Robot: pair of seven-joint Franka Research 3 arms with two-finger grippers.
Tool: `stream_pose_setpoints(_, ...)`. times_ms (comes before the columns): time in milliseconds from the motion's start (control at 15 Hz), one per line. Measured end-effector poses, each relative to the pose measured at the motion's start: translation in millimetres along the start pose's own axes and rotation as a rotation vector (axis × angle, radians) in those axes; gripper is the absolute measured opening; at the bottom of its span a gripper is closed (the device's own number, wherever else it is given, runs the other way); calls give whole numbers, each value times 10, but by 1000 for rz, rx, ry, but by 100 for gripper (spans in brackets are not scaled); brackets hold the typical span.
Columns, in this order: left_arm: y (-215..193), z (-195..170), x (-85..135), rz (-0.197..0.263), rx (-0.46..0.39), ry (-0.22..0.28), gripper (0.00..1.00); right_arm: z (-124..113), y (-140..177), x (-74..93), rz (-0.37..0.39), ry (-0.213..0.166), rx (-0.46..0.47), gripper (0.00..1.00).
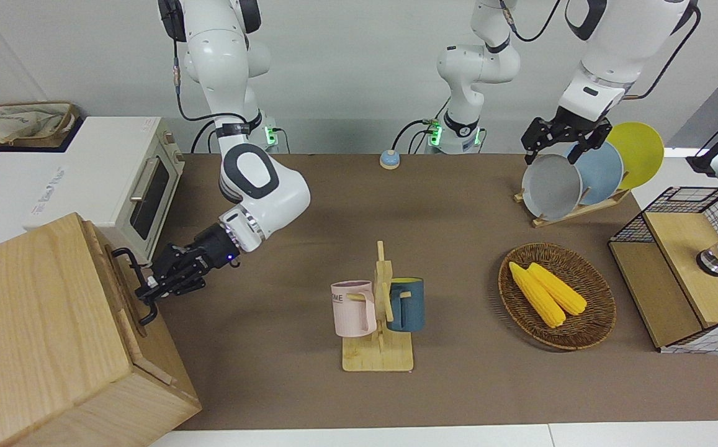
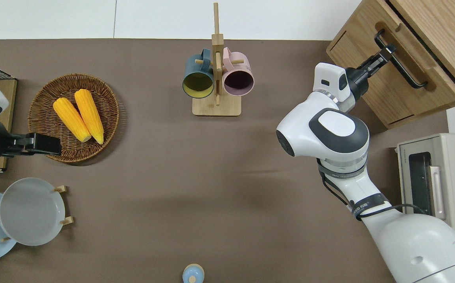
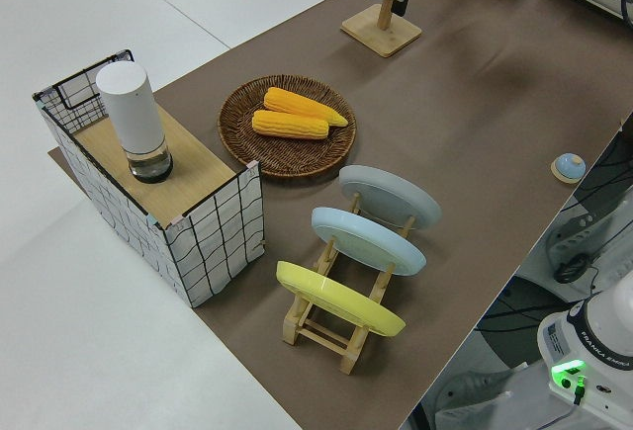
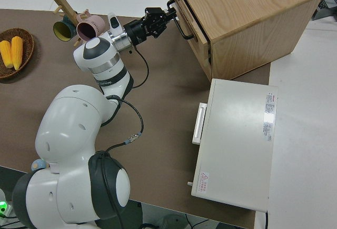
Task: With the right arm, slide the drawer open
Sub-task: 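Pull the drawer handle toward the robot with the right gripper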
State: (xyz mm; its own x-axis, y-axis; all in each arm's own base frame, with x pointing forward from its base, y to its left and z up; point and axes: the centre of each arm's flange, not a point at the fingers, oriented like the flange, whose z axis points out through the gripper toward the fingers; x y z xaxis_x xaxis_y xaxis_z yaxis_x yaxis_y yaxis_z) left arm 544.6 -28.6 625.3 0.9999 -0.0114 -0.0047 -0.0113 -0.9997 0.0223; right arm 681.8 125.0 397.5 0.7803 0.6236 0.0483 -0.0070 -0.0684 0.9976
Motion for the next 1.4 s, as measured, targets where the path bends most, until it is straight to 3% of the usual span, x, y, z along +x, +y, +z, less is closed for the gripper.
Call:
stream_pose_setpoints(333,0,0,0,0,0,0,100,-242,0,76,11,-33,9,17)
stream_pose_setpoints(800,0,0,0,0,0,0,100,-815,3,211,22,-80,35,17)
stream_pose_setpoints(1400,0,0,0,0,0,0,100,-1435,16,293,30,-106,64,17)
